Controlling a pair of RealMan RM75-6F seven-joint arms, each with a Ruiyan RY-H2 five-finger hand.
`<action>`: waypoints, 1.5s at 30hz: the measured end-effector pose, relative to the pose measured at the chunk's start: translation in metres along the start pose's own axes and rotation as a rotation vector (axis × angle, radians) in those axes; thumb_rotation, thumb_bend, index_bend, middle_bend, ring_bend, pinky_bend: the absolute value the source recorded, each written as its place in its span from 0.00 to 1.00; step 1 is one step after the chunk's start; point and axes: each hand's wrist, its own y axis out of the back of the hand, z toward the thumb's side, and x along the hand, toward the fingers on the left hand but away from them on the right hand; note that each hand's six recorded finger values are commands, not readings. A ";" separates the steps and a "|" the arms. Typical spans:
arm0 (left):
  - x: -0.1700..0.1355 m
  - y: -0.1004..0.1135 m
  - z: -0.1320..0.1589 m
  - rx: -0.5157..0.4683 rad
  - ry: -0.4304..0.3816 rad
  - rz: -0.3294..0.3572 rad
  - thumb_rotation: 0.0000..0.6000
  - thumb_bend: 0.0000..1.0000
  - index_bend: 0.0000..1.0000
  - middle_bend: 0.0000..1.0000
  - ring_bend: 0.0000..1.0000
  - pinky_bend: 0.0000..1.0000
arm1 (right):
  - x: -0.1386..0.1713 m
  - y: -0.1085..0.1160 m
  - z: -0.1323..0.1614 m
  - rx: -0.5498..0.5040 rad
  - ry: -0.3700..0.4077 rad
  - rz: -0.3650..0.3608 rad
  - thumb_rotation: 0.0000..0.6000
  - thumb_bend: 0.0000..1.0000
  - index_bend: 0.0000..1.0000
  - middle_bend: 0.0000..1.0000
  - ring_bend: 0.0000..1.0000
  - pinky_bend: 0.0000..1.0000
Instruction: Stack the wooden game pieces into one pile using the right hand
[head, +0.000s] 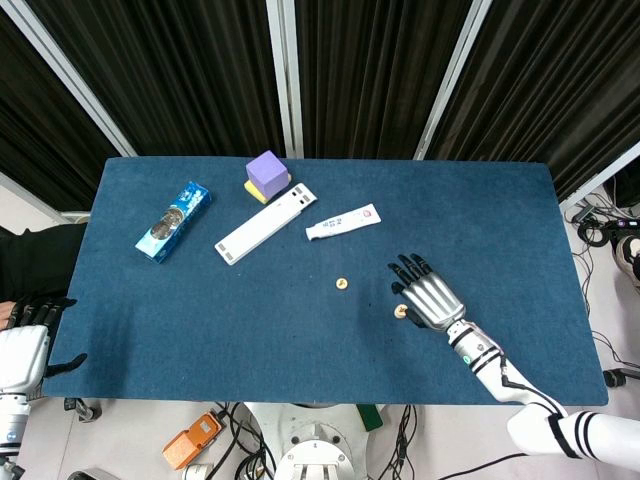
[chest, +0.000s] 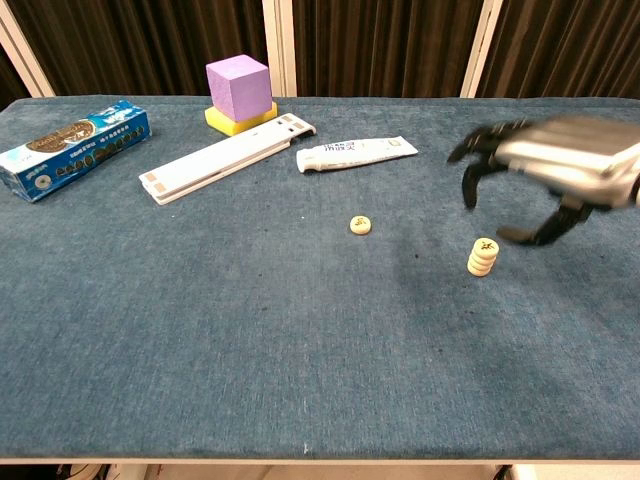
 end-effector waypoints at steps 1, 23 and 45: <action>0.002 0.002 0.001 0.002 -0.005 0.003 1.00 0.01 0.21 0.18 0.12 0.00 | 0.000 0.005 -0.003 -0.009 -0.009 -0.016 1.00 0.48 0.41 0.17 0.07 0.13; -0.005 -0.003 -0.006 -0.023 0.020 -0.002 1.00 0.01 0.21 0.18 0.12 0.00 | -0.132 -0.015 0.078 -0.028 0.009 0.115 1.00 0.40 0.47 0.17 0.07 0.16; -0.004 -0.011 -0.010 -0.034 0.029 -0.014 1.00 0.01 0.21 0.18 0.12 0.00 | -0.138 -0.026 0.085 -0.022 0.018 0.134 1.00 0.51 0.53 0.18 0.10 0.17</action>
